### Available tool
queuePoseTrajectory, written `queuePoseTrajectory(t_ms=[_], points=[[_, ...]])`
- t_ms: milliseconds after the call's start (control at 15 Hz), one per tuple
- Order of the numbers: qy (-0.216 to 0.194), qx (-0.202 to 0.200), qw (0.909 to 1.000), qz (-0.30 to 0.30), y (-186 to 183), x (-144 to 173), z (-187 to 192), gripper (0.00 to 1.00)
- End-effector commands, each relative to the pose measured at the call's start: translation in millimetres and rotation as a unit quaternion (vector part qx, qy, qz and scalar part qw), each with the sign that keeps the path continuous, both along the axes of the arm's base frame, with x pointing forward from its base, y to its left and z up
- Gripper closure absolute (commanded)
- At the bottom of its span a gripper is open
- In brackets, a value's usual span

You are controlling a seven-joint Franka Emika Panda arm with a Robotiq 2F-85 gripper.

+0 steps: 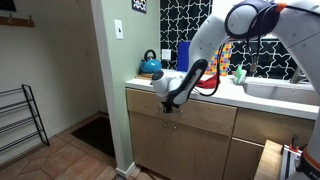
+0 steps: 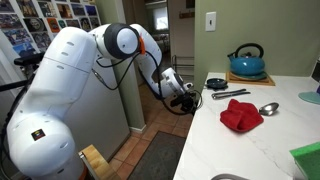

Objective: Open the left drawer fully

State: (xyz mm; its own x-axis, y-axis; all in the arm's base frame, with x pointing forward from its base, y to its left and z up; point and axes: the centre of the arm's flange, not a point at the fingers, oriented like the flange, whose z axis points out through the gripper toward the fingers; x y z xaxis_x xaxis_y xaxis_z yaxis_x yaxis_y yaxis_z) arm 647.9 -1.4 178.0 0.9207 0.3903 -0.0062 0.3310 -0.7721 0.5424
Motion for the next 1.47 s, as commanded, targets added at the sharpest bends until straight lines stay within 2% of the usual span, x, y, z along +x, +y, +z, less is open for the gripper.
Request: queuePoseTrajectory(t_ms=[0, 400, 733, 933, 1000, 1067, 1400], points=[[0.049, 0.038, 0.998, 0.015, 53.5, -27.3, -2.6, 0.96], [0.065, 0.038, 0.9972, 0.004, 86.0, -35.7, 1.2, 0.96], [0.081, 0.04, 0.9959, 0.004, 139.3, -47.4, 1.3, 0.96], [0.069, 0.033, 0.9971, -0.01, 173.6, -54.4, 2.4, 0.96], [0.067, 0.034, 0.9971, -0.012, 184.0, -57.4, 5.0, 0.73], [0.059, 0.029, 0.9977, -0.014, 192.3, -60.4, 7.0, 0.57], [0.044, 0.015, 0.9989, -0.011, 228.4, -81.2, 29.7, 0.23]])
